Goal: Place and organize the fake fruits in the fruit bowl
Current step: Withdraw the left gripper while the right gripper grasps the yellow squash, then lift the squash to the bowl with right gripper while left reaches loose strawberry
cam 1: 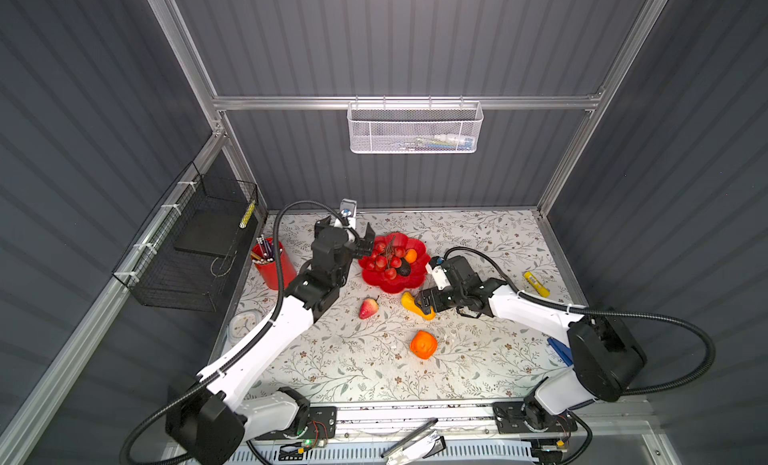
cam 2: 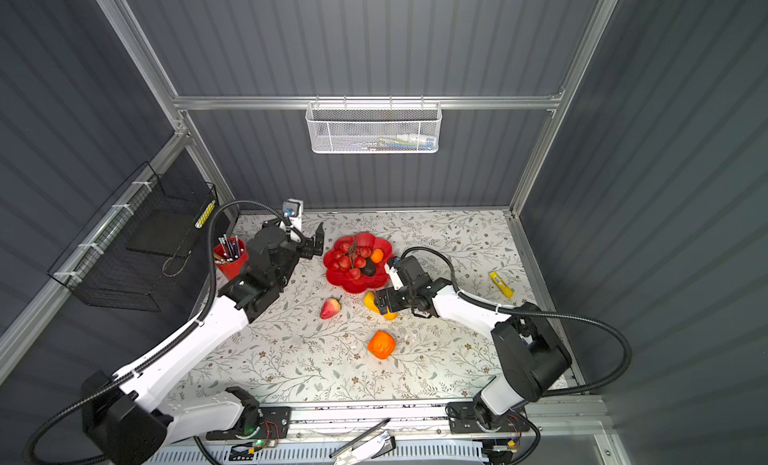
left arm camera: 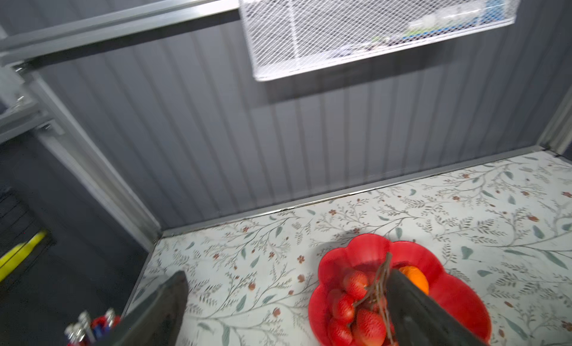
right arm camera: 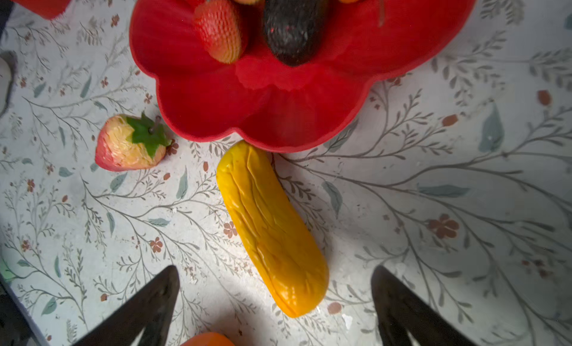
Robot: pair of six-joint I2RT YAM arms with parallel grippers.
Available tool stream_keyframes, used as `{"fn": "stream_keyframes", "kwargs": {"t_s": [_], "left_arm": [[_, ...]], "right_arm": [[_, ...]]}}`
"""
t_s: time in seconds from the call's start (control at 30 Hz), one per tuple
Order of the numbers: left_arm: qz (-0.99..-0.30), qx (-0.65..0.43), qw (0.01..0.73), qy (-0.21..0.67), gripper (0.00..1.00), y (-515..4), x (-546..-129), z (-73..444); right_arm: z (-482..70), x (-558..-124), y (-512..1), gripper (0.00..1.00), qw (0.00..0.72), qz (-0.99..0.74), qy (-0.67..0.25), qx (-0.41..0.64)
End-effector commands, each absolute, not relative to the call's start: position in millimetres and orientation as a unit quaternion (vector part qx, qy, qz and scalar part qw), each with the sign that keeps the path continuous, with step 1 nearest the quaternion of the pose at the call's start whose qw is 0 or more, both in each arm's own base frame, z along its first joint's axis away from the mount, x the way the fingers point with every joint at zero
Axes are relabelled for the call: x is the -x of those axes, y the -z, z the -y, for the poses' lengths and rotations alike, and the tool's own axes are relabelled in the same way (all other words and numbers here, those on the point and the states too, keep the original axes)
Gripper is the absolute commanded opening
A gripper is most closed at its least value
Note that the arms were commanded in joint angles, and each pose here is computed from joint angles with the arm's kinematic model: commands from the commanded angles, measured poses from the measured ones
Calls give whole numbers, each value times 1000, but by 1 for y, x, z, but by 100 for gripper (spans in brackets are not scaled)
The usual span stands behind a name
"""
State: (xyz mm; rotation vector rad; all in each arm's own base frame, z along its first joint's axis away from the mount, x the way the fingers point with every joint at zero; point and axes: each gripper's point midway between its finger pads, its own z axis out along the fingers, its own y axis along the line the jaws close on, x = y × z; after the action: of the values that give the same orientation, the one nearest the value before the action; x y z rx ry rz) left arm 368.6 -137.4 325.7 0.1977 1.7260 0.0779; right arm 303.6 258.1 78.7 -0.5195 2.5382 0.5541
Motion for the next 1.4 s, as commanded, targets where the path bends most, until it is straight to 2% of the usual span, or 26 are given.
{"fn": "stream_keyframes", "kwargs": {"t_s": [0.0, 0.2, 0.57, 0.67, 0.87, 1.03, 1.23, 1.37], "left_arm": [[-767, 8, 640, -55, 100, -300, -349, 97], [-776, 76, 622, -66, 100, -263, -318, 62], [-766, 98, 630, -85, 100, -268, -307, 45], [-763, 98, 635, -76, 100, -268, -307, 47], [-761, 98, 637, -74, 100, -269, -308, 48], [-760, 93, 640, -67, 100, -268, -313, 53], [-764, 80, 638, -53, 100, -263, -321, 65], [-766, 74, 637, -45, 100, -260, -323, 69]], "right_arm": [[-267, -309, -74, 93, 240, -930, -183, 211], [-282, -320, -64, 89, 245, -931, -144, 230], [-291, -325, -35, 77, 221, -938, -99, 247], [-291, -323, -27, 70, 212, -940, -94, 250], [-284, -316, -22, 47, 201, -944, -89, 247], [-262, -307, -34, 38, 219, -945, -65, 232], [-227, -292, -65, 34, 243, -947, -46, 204], [-221, -298, -99, 34, 280, -940, -74, 180]]}}
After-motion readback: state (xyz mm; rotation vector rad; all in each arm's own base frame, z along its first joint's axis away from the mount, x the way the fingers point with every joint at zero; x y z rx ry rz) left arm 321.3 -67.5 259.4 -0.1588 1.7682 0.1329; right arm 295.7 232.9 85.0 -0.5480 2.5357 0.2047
